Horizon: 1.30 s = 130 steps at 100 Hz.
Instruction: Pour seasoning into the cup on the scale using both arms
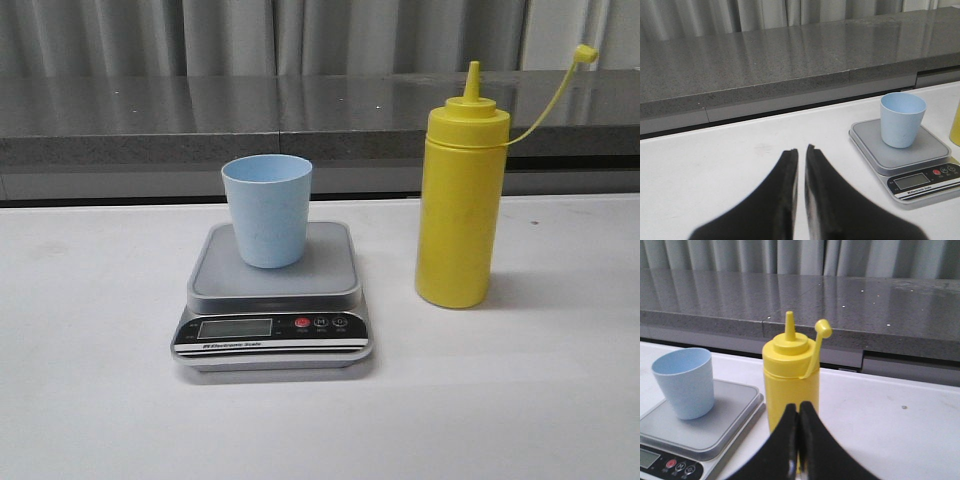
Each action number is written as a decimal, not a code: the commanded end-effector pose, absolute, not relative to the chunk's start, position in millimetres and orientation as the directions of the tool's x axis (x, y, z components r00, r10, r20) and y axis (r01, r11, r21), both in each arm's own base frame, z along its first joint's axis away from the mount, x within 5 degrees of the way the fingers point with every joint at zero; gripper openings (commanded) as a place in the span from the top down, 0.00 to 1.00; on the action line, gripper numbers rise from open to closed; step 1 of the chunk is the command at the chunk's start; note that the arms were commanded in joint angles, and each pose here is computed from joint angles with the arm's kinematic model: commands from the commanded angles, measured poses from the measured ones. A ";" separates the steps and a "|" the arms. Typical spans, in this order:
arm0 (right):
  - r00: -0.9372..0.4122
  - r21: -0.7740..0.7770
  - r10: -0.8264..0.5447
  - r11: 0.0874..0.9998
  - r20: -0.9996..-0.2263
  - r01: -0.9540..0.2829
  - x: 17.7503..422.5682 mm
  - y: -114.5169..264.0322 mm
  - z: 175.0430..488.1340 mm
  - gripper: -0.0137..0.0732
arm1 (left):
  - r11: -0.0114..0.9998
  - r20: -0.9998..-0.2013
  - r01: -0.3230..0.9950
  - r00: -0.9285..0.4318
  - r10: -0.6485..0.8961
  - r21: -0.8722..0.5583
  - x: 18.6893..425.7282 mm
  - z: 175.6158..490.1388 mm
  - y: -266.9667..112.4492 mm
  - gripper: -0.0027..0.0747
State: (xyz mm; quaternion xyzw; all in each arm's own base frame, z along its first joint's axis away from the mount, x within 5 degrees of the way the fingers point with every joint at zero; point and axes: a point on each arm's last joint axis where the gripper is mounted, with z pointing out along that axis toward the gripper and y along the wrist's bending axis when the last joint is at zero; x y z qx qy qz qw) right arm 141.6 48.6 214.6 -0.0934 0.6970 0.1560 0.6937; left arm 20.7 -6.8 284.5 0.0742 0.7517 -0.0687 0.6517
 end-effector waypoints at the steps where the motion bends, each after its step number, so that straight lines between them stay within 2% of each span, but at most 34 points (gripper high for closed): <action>1: 0.092 0.113 0.151 0.937 -0.984 -0.329 138.2 44.2 231.2 0.92 | 0.980 -0.998 0.199 -0.059 -0.014 -0.025 20.4 298.4 -6.8 0.92; 22: 0.049 0.110 0.133 0.941 -0.990 -0.321 130.7 41.7 231.0 0.92 | 0.980 -0.998 0.199 -0.059 -0.014 -0.025 20.4 298.4 -6.8 0.92; 55: 0.181 0.034 0.100 0.940 -0.978 -0.339 117.5 39.6 246.0 0.92 | 0.980 -0.998 0.199 -0.059 -0.014 -0.025 20.4 298.4 -6.8 0.92; 86: 0.182 0.042 0.106 0.945 -0.978 -0.325 112.4 36.6 241.4 0.92 | 0.980 -0.998 0.199 -0.059 -0.014 -0.025 20.4 298.4 -6.8 0.92; 105: 0.202 0.070 0.129 0.959 -0.971 -0.276 95.4 25.7 225.3 0.92 | 0.980 -0.998 0.199 -0.059 -0.014 -0.025 20.4 298.4 -6.8 0.92; 130: 0.222 0.006 0.047 0.984 -0.974 -0.179 82.4 15.1 226.2 0.92 | 0.980 -0.998 0.199 -0.059 -0.014 -0.025 20.4 298.4 -6.8 0.92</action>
